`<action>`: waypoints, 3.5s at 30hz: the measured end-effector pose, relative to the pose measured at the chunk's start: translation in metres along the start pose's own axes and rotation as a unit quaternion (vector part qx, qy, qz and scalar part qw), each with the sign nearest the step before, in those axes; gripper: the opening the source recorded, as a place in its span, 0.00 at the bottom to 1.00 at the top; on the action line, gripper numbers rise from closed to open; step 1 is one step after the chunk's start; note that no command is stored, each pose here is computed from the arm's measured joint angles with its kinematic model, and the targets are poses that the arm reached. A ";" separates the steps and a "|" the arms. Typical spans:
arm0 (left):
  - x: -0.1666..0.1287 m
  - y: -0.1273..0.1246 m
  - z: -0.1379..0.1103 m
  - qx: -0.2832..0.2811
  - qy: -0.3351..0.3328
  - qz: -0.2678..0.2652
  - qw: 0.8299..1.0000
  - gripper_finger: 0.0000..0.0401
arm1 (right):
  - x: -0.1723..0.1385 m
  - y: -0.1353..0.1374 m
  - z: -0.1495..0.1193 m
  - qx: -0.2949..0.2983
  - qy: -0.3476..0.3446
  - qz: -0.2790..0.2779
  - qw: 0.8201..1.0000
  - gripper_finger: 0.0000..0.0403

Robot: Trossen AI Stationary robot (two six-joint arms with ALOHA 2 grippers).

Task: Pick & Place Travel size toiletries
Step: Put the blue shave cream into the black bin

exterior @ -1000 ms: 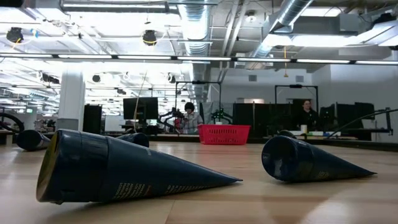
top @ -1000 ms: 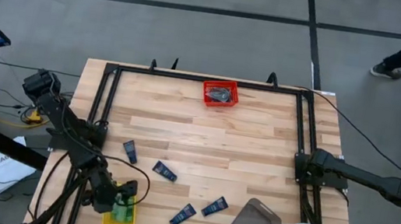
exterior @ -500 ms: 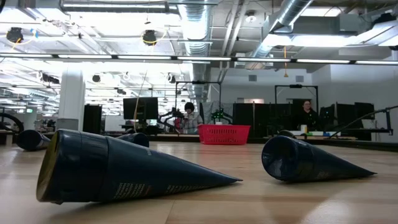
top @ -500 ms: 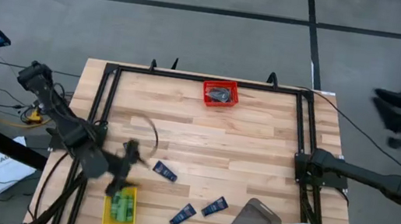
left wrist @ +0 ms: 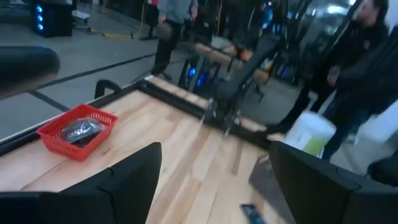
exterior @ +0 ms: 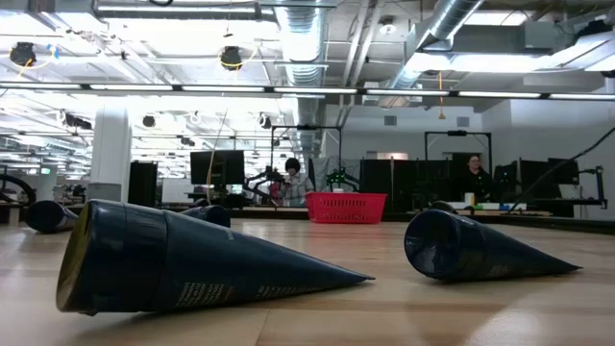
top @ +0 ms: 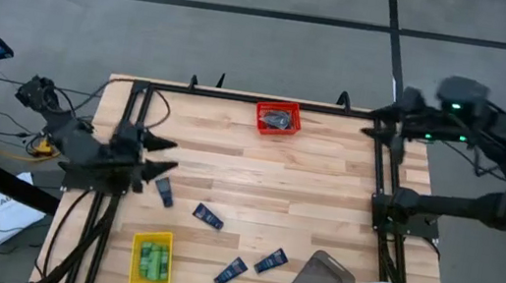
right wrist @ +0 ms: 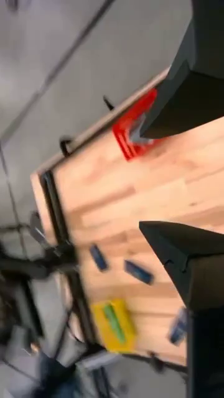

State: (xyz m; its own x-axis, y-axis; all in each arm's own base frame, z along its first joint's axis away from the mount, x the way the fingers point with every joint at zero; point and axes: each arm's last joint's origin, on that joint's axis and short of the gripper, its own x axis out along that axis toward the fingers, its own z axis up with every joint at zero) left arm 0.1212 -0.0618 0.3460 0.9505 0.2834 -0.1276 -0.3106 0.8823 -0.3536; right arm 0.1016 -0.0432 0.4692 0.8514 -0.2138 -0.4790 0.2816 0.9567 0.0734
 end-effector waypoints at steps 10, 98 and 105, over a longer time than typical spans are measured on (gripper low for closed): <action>-0.026 0.026 0.023 -0.042 -0.043 -0.021 0.998 0.74 | 0.122 0.050 0.009 -0.090 0.159 0.149 0.972 0.52; -0.054 0.059 0.039 0.047 -0.087 -0.036 0.994 0.74 | 0.343 0.264 -0.088 -0.203 0.516 0.134 0.821 0.31; -0.054 0.059 0.039 0.048 -0.087 -0.035 0.994 0.74 | 0.289 0.277 -0.075 -0.189 0.500 0.120 0.837 0.35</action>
State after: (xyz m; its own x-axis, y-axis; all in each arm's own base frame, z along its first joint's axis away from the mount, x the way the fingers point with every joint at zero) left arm 0.0522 -0.0103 0.3680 0.9603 0.2726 0.0599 -0.2481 0.9320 -0.2644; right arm 0.3930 0.1749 0.2858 0.0145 0.0833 -0.9964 -0.1656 0.9830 0.0798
